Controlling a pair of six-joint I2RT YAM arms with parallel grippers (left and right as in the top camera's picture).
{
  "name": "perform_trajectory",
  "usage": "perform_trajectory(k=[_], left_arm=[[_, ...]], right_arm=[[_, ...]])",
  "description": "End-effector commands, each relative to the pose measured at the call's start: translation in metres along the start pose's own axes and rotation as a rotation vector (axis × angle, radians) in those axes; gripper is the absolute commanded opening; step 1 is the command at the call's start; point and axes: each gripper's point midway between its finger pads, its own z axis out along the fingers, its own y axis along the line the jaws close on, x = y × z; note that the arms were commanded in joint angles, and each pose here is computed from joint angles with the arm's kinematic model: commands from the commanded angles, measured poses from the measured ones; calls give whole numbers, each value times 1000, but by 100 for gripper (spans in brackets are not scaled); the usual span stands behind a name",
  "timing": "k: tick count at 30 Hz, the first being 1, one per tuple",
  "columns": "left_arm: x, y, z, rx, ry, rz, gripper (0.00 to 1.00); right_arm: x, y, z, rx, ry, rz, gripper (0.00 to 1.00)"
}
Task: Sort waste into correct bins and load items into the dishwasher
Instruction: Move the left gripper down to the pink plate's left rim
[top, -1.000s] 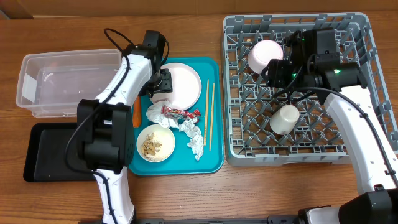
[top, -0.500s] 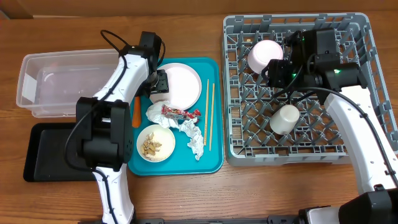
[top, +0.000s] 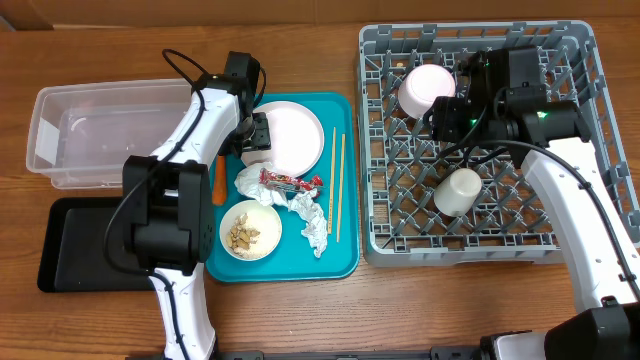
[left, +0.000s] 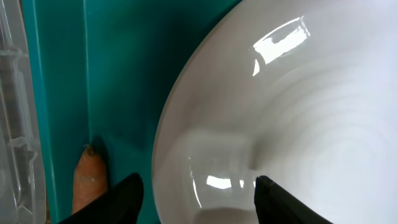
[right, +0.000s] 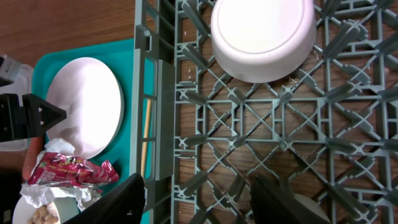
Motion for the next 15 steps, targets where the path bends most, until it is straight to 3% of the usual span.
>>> perform_trajectory(k=[1,15], left_arm=[[5,4,9,-17,23,-16,56],[7,5,15,-21,36,-22,49]], right_arm=[[1,-4,2,15,4,-1,58],[2,-4,2,15,5,-1,59]])
